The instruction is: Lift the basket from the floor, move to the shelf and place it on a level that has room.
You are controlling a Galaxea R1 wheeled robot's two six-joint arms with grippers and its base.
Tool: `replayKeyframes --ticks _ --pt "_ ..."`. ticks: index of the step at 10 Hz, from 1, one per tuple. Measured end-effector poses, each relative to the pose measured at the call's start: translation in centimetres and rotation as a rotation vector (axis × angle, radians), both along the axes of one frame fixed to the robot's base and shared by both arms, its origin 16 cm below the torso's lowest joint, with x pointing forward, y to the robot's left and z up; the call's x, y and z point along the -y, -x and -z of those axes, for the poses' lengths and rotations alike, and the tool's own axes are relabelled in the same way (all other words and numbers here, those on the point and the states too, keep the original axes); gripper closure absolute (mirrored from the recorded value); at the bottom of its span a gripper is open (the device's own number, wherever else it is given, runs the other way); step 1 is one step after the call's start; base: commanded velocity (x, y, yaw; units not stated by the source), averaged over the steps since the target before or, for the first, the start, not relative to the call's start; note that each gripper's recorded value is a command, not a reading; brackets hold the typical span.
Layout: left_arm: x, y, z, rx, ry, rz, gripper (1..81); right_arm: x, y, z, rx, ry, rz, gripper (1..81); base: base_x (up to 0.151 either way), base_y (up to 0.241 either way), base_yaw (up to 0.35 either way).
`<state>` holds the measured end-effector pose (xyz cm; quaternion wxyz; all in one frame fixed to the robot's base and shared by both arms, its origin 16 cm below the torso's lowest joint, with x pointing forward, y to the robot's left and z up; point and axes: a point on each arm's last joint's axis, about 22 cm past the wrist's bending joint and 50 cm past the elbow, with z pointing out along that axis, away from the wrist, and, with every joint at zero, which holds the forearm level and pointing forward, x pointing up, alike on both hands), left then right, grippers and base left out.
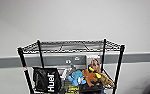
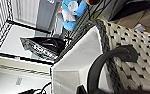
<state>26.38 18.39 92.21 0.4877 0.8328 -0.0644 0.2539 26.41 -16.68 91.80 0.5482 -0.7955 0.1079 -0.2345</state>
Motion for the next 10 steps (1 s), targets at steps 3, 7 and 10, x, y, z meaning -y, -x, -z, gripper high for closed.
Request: replayKeyframes --ticks 3,7,10 --pt "0.0 -0.8 -3.9 0.040 0.026 0.004 81.1 0.0 -1.2 -4.3 0.055 -0.021 -0.017 81.1 0.000 0.000 0.000" --pt "0.2 -1.5 -7.8 0.042 0.047 0.013 81.1 0.0 -2.1 -9.4 0.086 -0.047 -0.043 81.1 0.000 0.000 0.000" --pt "0.2 -2.1 -12.0 0.074 0.051 0.034 81.1 0.0 -2.9 -14.2 0.130 -0.065 -0.068 81.1 0.000 0.000 0.000"
